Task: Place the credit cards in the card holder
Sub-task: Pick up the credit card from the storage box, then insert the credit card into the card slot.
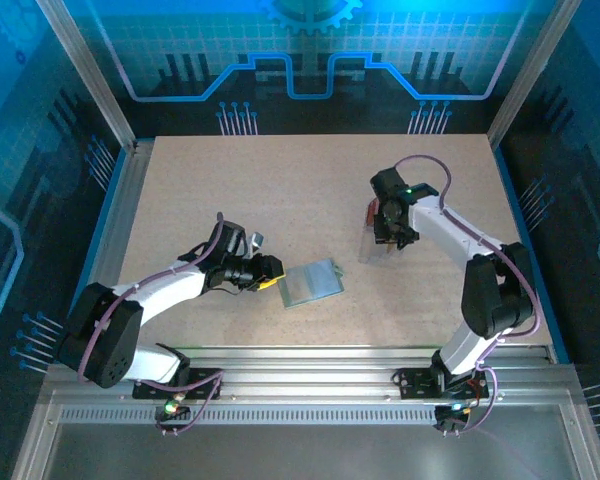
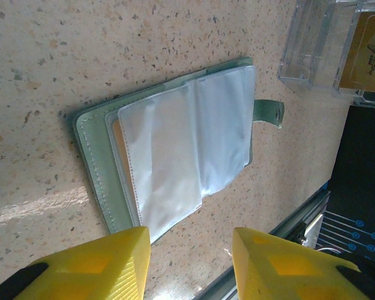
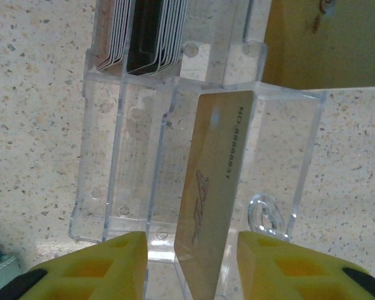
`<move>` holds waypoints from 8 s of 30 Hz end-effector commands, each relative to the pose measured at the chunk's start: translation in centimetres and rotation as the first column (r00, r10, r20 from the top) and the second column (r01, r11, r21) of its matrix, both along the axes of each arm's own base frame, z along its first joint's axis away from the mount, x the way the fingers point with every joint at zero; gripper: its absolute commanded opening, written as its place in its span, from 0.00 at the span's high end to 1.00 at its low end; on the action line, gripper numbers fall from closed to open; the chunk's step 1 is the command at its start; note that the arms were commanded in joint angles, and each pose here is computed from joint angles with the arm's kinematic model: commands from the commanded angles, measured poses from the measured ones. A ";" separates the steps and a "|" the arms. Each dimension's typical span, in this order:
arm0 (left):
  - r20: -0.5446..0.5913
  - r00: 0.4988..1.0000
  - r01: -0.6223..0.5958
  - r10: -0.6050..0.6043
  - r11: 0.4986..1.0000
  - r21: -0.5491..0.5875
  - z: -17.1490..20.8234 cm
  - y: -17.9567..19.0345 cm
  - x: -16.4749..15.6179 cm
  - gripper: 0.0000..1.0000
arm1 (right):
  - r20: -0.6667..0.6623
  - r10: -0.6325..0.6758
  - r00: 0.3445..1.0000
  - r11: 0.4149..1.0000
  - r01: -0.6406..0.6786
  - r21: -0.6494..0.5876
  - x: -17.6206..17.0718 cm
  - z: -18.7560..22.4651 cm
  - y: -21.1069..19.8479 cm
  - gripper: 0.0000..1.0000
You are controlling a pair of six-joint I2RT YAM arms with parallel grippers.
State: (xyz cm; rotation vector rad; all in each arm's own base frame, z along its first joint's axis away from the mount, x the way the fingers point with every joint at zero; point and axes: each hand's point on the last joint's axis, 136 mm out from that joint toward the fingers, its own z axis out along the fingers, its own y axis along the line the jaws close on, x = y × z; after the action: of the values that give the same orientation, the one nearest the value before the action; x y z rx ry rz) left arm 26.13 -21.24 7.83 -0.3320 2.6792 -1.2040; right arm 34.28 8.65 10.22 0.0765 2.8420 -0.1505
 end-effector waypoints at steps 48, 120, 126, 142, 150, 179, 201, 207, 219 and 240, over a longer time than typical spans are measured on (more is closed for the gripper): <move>-0.025 0.997 0.074 -0.070 0.978 0.194 -2.9 0.3 0.5 0.52 | 0.362 0.300 0.882 0.730 -0.457 0.509 -2.3 7.5 15.7 1.00; -0.111 0.992 0.115 -0.062 0.805 0.581 -10.0 1.2 -1.2 0.66 | 0.212 0.286 0.935 0.548 -0.341 0.764 -5.1 -3.4 19.3 1.00; -0.113 0.992 0.118 -0.064 0.807 0.579 -10.0 1.1 -1.3 0.66 | 0.191 0.280 0.941 0.549 -0.320 0.772 -5.0 -4.3 19.5 1.00; -0.115 0.991 0.118 -0.063 0.808 0.577 -10.1 1.1 -1.3 0.66 | 0.140 0.268 0.953 0.554 -0.272 0.787 -5.3 -6.3 19.7 1.00; -0.120 0.991 0.121 -0.062 0.809 0.575 -10.3 1.1 -1.4 0.66 | 0.110 0.226 0.968 0.540 -0.218 0.813 -5.9 -6.9 19.5 1.00; -0.138 0.988 0.140 -0.074 0.816 0.561 -11.2 0.8 -1.7 0.66 | 0.058 0.114 0.992 0.616 -0.116 0.779 -10.0 -9.7 18.0 1.00; -0.142 0.987 0.144 -0.077 0.818 0.557 -11.3 0.7 -1.8 0.67 | 0.040 0.264 0.964 0.660 -0.211 0.721 -13.2 -10.7 17.5 1.00; -0.140 0.987 0.142 -0.077 0.820 0.555 -11.3 0.7 -1.8 0.67 | 0.034 0.331 0.943 0.663 -0.258 0.703 -13.0 -10.4 18.0 1.00; -0.136 0.988 0.138 -0.075 0.820 0.555 -11.0 0.8 -1.8 0.67 | -0.010 0.384 0.923 0.629 -0.254 0.735 -12.9 -9.9 18.8 1.00; -0.125 0.989 0.132 -0.074 0.822 0.555 -11.0 0.8 -1.8 0.67 | -0.112 0.445 0.889 0.640 -0.228 0.734 -13.0 -9.7 17.7 1.00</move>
State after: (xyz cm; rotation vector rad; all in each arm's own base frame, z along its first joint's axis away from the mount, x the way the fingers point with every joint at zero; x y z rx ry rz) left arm 27.65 -21.21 1.07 -0.1618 2.8645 -0.4211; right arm 24.14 27.48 2.40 -0.3405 2.7769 1.1260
